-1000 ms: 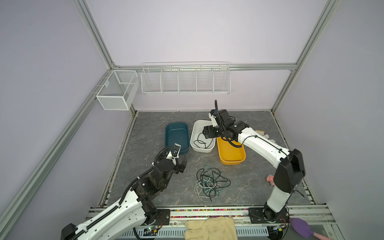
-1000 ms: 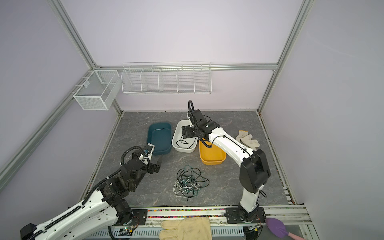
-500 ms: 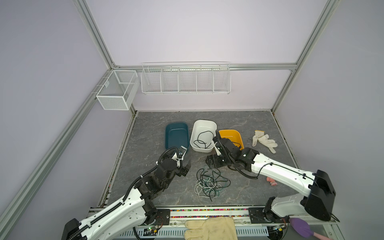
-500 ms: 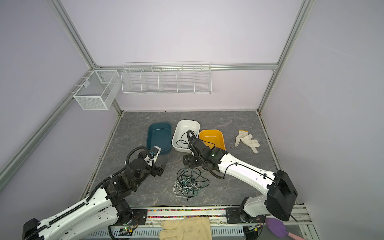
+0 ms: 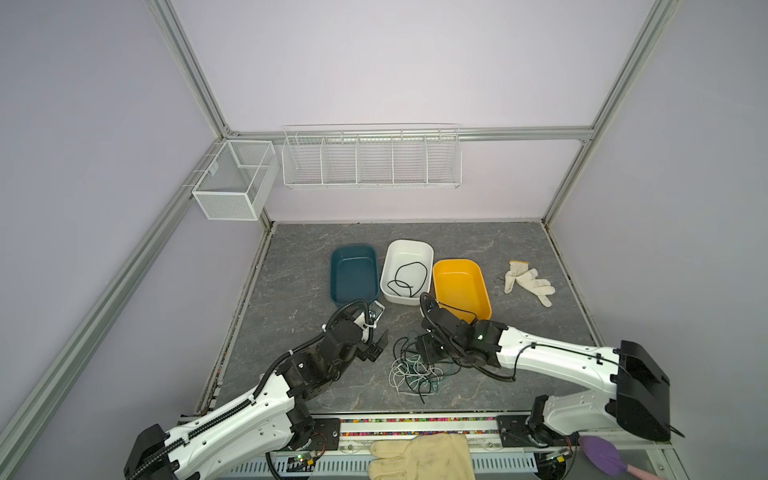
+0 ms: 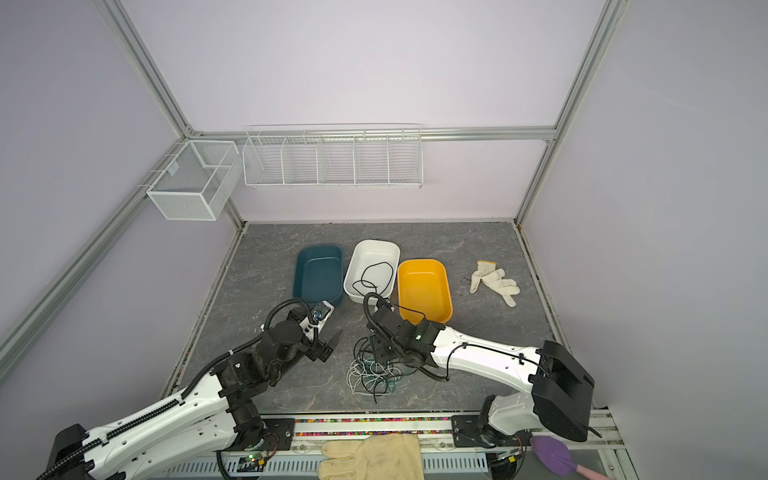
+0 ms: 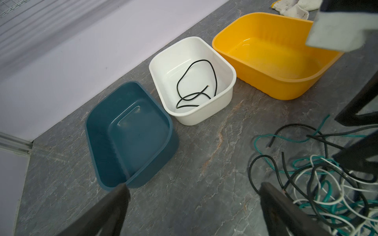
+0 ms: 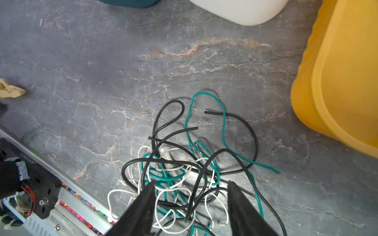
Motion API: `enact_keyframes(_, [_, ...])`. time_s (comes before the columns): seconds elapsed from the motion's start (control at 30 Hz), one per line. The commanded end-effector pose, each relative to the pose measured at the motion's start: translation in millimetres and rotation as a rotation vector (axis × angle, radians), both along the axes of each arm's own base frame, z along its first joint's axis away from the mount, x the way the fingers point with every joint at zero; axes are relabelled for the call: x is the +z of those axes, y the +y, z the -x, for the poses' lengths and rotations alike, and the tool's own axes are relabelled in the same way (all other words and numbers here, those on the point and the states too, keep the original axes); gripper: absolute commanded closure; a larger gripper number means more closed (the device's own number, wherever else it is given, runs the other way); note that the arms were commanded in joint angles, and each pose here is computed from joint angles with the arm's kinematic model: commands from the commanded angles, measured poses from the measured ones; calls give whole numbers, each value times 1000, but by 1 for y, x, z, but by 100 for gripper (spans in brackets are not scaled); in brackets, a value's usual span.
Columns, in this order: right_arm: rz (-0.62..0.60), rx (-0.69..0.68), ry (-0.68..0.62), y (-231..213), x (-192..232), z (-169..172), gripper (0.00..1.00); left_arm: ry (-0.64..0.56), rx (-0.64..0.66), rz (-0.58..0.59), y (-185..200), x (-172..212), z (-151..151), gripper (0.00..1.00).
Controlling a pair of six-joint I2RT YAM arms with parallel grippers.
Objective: Untangle the cables
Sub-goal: 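Release the cable and move the right gripper back down to the tangle, then grasp another black cable in the tangle with the right gripper and lift it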
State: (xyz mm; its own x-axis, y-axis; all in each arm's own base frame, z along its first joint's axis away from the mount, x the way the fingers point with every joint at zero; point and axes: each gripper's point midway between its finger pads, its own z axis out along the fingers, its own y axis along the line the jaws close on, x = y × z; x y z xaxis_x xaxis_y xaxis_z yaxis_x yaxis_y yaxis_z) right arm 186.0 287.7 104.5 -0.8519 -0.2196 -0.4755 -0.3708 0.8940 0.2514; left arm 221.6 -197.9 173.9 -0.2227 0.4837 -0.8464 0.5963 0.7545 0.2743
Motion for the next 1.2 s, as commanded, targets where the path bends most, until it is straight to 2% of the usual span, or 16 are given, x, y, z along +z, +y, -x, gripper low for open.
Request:
enact_keyframes(0.0, [4, -34, 5, -4, -15, 2, 51, 0, -28, -25, -1, -5, 4, 1])
enact_keyframes(0.23, [31, -28, 38, -3, -31, 7, 68, 3, -35, -28, -3, -7, 4, 1])
enact_keyframes(0.33, [24, -29, 28, -4, -27, 7, 83, 3, -40, -33, -4, -8, 5, 1])
enact_keyframes(0.43, [3, -25, 5, -4, -13, 6, 92, 6, -43, -35, -4, -9, 5, 1])
enact_keyframes(0.67, [-38, 18, -65, -4, 23, 11, 93, 13, -52, -39, -6, -11, 6, 1])
enact_keyframes(0.7, [-65, 24, -90, 2, 40, 9, 93, 14, -54, -38, -6, -11, 6, 1])
enact_keyframes(0.87, [-75, 45, -165, 1, 71, 11, 93, 16, -57, -40, -7, -11, 7, 1])
enact_keyframes(1.17, [-169, 88, -265, 5, 135, 14, 93, 20, -66, -42, -8, -12, 8, 1])
